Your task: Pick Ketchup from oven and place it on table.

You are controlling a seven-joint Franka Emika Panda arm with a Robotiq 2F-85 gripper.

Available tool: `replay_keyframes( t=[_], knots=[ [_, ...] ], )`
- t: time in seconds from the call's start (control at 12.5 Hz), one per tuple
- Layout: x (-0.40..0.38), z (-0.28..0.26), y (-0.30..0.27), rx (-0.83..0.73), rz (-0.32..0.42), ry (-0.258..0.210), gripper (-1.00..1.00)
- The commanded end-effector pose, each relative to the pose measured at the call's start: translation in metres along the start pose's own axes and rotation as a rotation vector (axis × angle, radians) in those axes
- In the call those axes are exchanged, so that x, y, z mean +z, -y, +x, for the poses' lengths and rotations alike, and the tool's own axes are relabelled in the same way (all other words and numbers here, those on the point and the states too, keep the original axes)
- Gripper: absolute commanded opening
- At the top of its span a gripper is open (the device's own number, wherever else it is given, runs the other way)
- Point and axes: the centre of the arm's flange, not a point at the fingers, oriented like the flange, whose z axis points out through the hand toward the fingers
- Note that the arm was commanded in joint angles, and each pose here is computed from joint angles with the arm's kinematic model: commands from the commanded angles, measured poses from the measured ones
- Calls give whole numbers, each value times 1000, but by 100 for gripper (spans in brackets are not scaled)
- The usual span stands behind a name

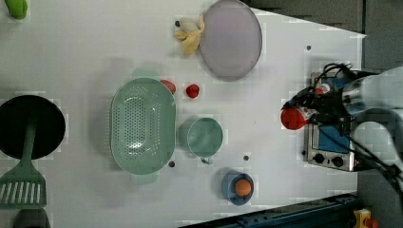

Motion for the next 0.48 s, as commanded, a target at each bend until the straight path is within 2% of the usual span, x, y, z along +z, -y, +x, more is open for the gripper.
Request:
replay_keyframes(
  t=[0.08,0.32,0.4,0.48],
  knots=[
    [35,22,-28,116,42,-21,27],
    [80,25,-23,119,34,-25,27],
    [91,27,-20,122,33,-22,33],
    [102,27,-19,125,27,-14,53]
  ],
)
